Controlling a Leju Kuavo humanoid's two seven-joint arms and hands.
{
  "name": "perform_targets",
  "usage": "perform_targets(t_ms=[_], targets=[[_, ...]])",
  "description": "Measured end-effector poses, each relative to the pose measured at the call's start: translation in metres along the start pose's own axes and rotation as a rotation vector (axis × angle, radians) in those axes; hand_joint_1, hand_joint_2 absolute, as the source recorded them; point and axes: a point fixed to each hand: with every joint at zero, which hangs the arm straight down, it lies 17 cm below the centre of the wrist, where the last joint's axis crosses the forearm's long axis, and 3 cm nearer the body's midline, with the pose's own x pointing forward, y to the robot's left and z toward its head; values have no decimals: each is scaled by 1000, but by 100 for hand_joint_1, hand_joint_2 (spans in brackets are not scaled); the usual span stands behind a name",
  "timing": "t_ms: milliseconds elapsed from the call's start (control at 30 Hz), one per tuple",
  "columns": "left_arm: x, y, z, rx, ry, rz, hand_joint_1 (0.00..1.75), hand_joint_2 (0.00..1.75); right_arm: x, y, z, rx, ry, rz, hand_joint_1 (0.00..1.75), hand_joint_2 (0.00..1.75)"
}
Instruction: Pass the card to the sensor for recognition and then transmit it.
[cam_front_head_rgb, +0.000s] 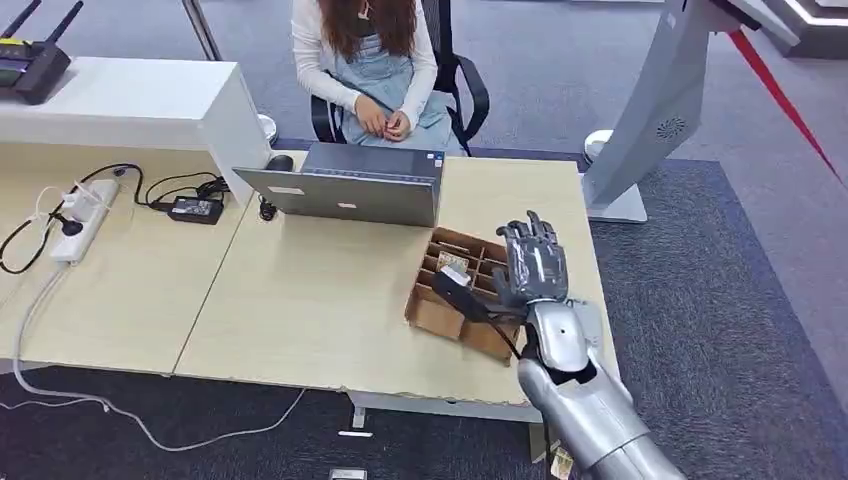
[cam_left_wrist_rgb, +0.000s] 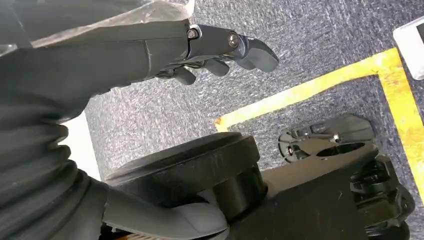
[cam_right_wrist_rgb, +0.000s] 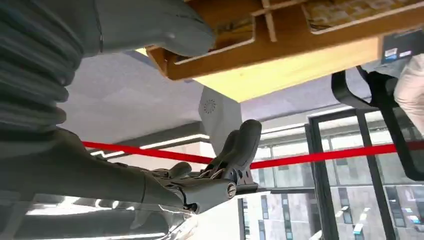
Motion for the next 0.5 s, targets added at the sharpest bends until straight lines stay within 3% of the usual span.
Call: perform_targets(t_ms=[500], targets=[[1, 1, 0, 2, 2, -15, 0, 175, 24, -1, -10, 1, -31, -49, 65, 175]])
